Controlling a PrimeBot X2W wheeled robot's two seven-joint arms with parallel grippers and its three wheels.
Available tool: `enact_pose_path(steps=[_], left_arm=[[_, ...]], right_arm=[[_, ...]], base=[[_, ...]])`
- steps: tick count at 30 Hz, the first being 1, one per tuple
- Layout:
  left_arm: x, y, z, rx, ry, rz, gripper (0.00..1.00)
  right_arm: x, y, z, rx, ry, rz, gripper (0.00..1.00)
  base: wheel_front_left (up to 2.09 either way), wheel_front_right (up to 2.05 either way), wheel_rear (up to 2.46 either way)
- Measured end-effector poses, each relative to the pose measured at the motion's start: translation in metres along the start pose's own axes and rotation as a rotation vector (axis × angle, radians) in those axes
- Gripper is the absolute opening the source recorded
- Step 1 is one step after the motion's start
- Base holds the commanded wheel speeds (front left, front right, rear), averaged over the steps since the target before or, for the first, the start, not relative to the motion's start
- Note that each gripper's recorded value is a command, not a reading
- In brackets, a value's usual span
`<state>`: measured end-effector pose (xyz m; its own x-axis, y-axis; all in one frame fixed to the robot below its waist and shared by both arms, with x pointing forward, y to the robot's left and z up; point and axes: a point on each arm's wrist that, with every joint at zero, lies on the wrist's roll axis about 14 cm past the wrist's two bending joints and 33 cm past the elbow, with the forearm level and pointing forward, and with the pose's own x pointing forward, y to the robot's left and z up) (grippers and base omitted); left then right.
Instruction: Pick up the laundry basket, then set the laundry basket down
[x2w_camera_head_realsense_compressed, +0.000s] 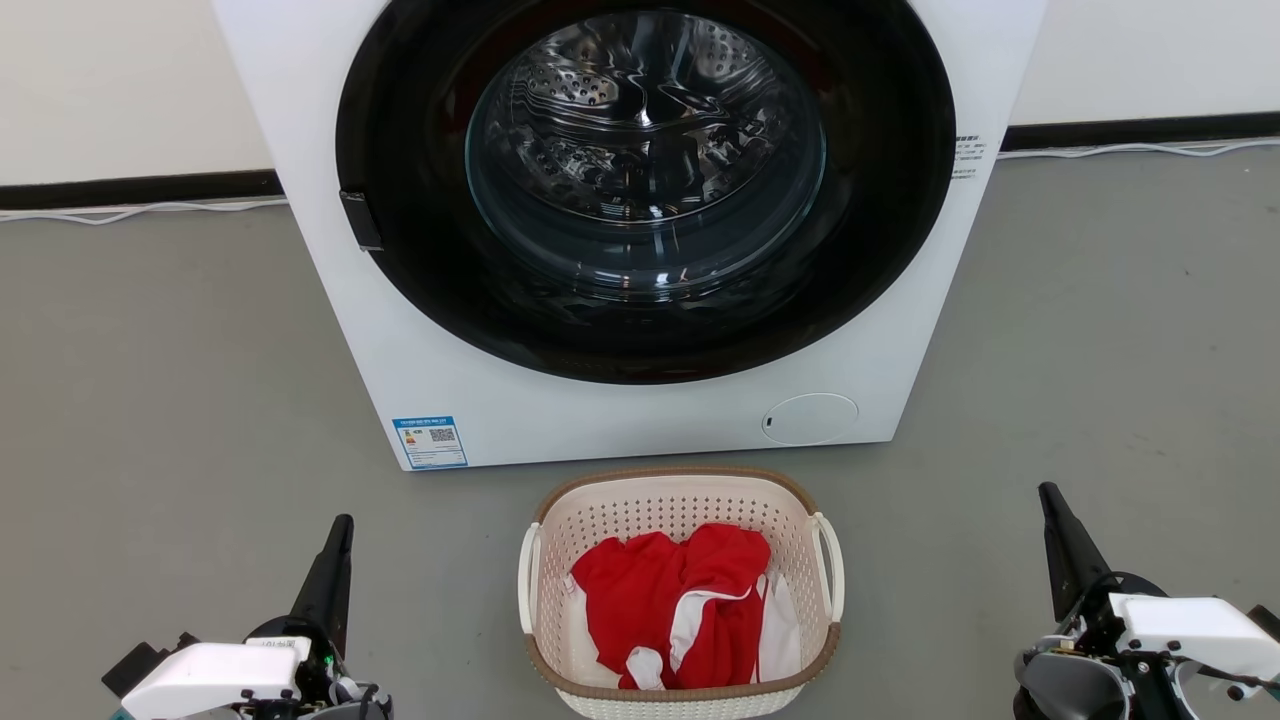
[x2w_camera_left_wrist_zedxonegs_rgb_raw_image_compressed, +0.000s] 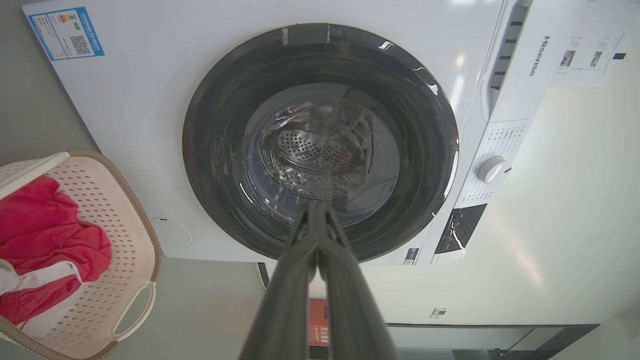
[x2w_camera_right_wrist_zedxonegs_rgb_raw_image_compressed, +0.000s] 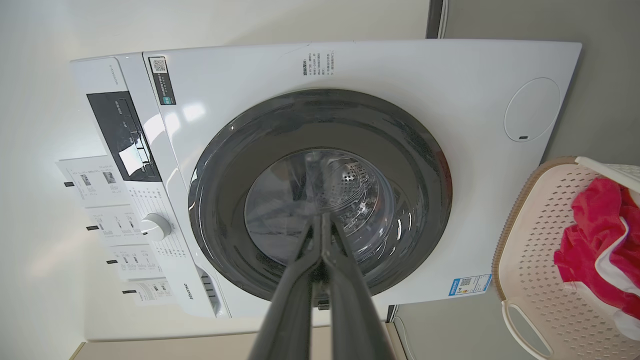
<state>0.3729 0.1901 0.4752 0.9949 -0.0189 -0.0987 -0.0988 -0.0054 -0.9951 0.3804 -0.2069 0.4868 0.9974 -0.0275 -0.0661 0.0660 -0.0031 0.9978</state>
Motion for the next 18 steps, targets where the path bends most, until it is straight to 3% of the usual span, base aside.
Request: enact_pose_path(steps=[3,4,10,18], left_arm=[[0.0,0.0,0.0,0.0,0.0,0.0,0.0],[0.0,0.0,0.0,0.0,0.0,0.0,1.0],[-0.014,0.033,-0.002,-0.016,-0.008,0.096,1.0],[-0.014,0.032,-0.003,-0.009,-0.017,0.095,1.0]], right_arm=[[0.0,0.0,0.0,0.0,0.0,0.0,0.0],[0.0,0.0,0.0,0.0,0.0,0.0,0.99],[-0.011,-0.028,-0.003,0.012,0.002,-0.082,1.0],[-0.011,-0.026,-0.009,-0.005,0.009,-0.077,1.0]], base=[[0.0,0.0,0.0],[0.0,0.0,0.0],[0.0,0.0,0.0],[0.0,0.0,0.0]])
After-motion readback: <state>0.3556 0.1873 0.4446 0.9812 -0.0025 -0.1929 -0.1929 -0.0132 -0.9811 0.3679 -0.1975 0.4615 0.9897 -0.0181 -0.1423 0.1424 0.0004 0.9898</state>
